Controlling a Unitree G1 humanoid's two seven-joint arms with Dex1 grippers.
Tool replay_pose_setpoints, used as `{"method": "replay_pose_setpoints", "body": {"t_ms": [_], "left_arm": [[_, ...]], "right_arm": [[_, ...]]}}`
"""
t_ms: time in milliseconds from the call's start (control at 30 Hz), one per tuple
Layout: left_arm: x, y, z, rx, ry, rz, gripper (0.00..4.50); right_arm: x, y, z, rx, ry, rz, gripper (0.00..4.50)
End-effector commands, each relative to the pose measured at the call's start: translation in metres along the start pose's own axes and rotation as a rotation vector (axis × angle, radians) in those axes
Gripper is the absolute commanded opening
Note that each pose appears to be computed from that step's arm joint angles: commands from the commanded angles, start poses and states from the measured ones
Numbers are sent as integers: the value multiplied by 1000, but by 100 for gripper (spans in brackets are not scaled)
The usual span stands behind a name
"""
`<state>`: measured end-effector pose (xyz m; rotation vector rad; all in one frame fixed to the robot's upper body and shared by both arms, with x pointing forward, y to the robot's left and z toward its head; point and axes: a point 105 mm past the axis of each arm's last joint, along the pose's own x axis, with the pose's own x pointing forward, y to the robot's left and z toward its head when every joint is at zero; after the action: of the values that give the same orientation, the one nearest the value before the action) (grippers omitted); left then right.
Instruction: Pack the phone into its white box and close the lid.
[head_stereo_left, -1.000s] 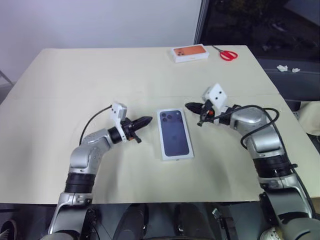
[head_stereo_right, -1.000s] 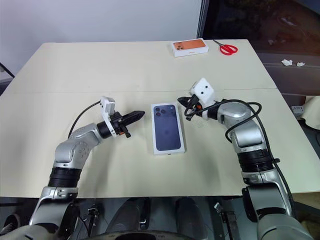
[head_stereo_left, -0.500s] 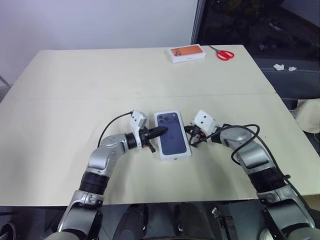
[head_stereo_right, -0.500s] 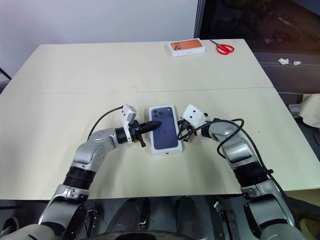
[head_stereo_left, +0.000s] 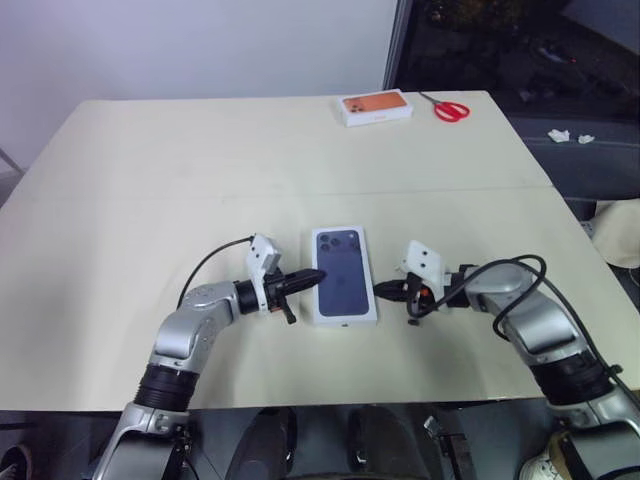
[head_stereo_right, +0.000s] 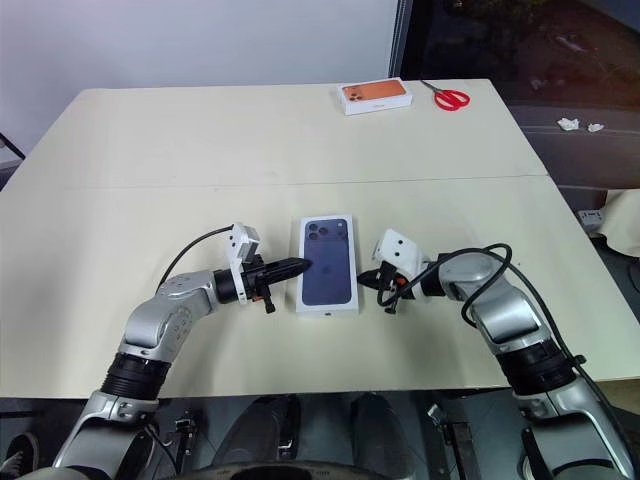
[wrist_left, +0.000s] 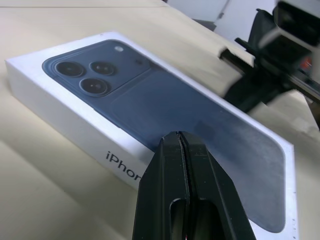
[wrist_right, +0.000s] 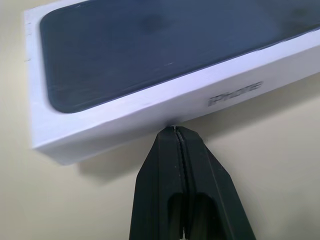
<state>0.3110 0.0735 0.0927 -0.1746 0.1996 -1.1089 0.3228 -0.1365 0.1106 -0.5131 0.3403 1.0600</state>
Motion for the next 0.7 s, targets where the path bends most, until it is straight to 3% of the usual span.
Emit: {"method": "replay_pose_setpoints", "body": {"t_ms": [33,200,333,567,700], "left_arm": [[3,0,12,22,-34,-6,0],[8,-2,22,31,-61,-13,0],[11,-2,21,29,-66,-14,0],[9,-4,10,14,-35,-13,0],[1,-3,2,-17,-4,-11,0]], "right_arm": [[-13,-26,20,-78,-51,-109,3],[-13,-34,40,-60,-149,-152,3],[-7,-17,60,10,-264,-74,3],[7,26,-10,-48,-6,65,3],[2,34,-16,-42,15,116,3]]}}
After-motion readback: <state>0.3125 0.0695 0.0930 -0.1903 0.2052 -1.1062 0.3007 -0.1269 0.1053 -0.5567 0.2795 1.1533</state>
